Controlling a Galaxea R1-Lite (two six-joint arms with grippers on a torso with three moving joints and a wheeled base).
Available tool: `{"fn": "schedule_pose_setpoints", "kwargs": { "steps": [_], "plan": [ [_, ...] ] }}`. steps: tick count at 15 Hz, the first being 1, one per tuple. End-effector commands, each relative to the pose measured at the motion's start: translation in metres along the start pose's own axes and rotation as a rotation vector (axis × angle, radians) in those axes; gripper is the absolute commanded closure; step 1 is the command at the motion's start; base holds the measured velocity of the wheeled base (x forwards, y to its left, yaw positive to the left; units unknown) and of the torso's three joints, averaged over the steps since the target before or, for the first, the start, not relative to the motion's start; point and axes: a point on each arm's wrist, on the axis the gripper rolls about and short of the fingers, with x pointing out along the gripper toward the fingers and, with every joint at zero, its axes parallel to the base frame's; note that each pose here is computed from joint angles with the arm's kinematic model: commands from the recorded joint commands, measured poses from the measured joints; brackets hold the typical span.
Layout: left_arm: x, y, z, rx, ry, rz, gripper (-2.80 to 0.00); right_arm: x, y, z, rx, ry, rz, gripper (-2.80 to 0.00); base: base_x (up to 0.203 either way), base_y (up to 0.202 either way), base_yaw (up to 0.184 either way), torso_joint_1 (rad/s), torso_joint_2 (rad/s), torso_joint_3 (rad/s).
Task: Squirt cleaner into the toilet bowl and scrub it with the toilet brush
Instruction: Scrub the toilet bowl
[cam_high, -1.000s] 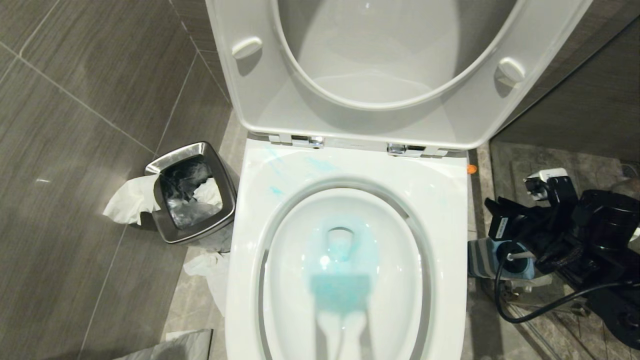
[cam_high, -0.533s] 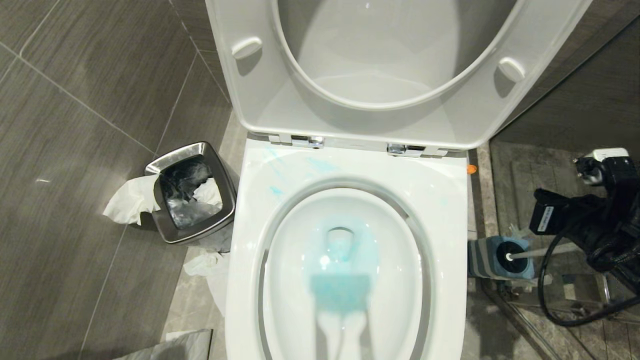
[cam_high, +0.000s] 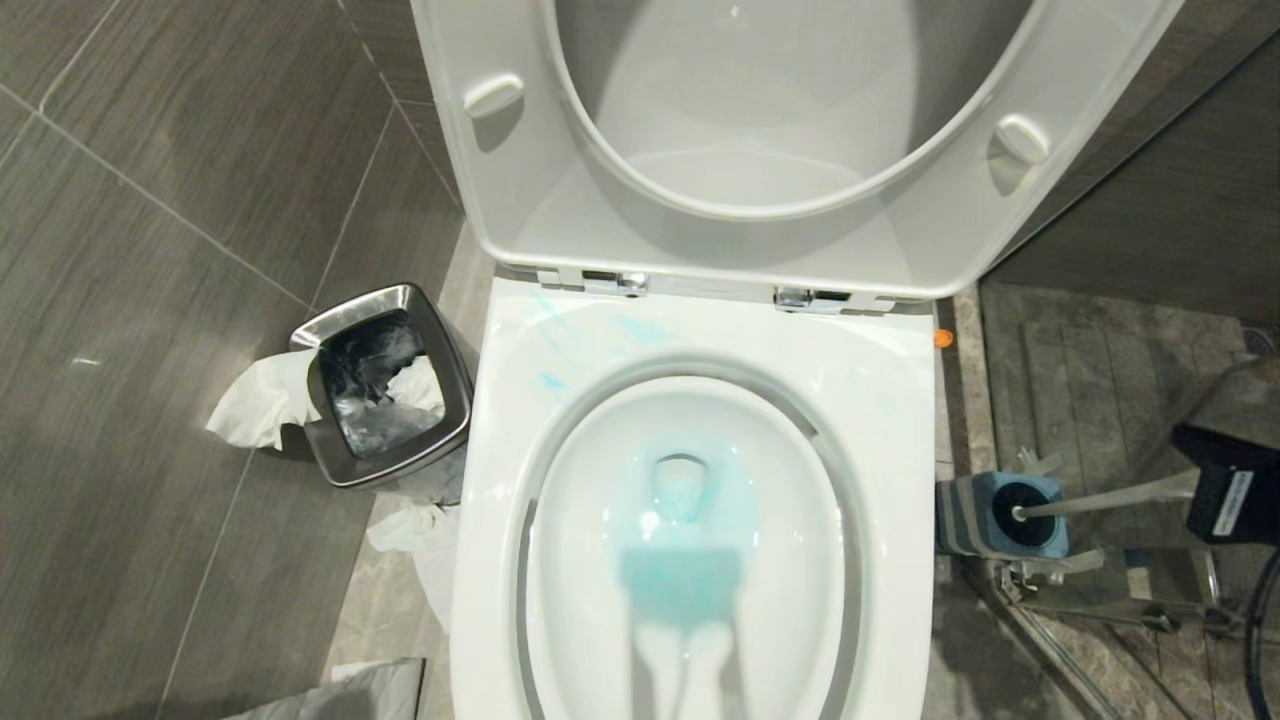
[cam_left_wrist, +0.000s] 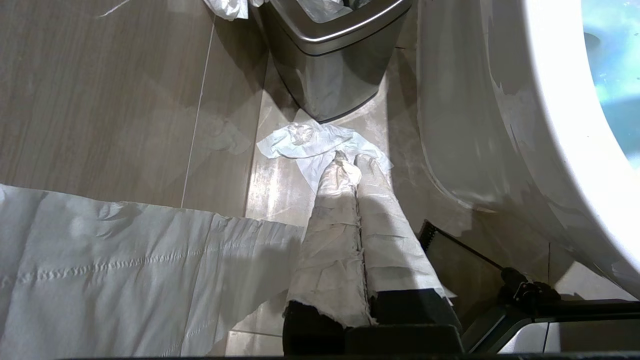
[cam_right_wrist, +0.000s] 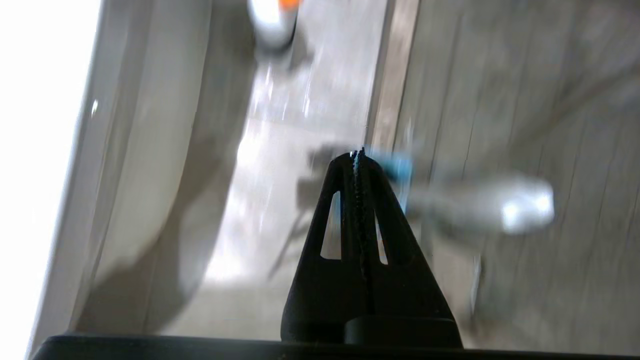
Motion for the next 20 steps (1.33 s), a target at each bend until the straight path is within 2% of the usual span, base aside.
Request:
{"fn": "schedule_pose_setpoints", "kwargs": {
  "steps": [1, 2, 3, 5, 6, 11, 13, 16, 20],
  "plan": [
    [0.0, 0.0, 0.0, 0.0, 0.004, -0.001, 0.0, -0.044, -0.008, -0.013, -0.005, 0.038, 0.036, 0.0, 0.0, 0.0, 0.0, 0.0, 0.0, 0.0],
    [0.0, 0.0, 0.0, -0.001, 0.004, 0.0, 0.0, -0.051, -0.009, -0.029, -0.018, 0.114, 0.052, 0.0, 0.0, 0.0, 0.0, 0.0, 0.0, 0.0],
    [0.0, 0.0, -0.001, -0.001, 0.004, 0.0, 0.0, -0.052, -0.008, -0.034, -0.023, 0.145, 0.057, 0.0, 0.0, 0.0, 0.0, 0.0, 0.0, 0.0],
    [0.0, 0.0, -0.001, -0.001, 0.004, -0.001, 0.0, -0.051, -0.009, -0.025, -0.024, 0.134, 0.052, 0.0, 0.0, 0.0, 0.0, 0.0, 0.0, 0.0],
    [0.0, 0.0, 0.0, -0.001, 0.004, -0.001, 0.0, -0.052, -0.008, -0.027, -0.032, 0.167, 0.063, 0.0, 0.0, 0.0, 0.0, 0.0, 0.0, 0.0],
    [0.0, 0.0, -0.001, 0.0, 0.004, -0.001, 0.0, -0.047, -0.028, -0.059, 0.031, 0.268, 0.007, 0.0, 0.0, 0.0, 0.0, 0.0, 0.0, 0.0],
    [0.0, 0.0, 0.0, -0.001, 0.004, -0.001, 0.0, -0.028, -0.036, -0.078, 0.058, 0.256, 0.001, 0.0, 0.0, 0.0, 0.0, 0.0, 0.0, 0.0],
    [0.0, 0.0, 0.0, 0.0, 0.003, 0.0, 0.0, -0.015, -0.036, -0.114, 0.05, 0.255, 0.055, 0.0, 0.0, 0.0, 0.0, 0.0, 0.0, 0.0],
    [0.0, 0.0, -0.001, 0.001, 0.004, -0.001, 0.0, -0.012, -0.037, -0.118, 0.037, 0.26, 0.061, 0.0, 0.0, 0.0, 0.0, 0.0, 0.0, 0.0]
  ]
}}
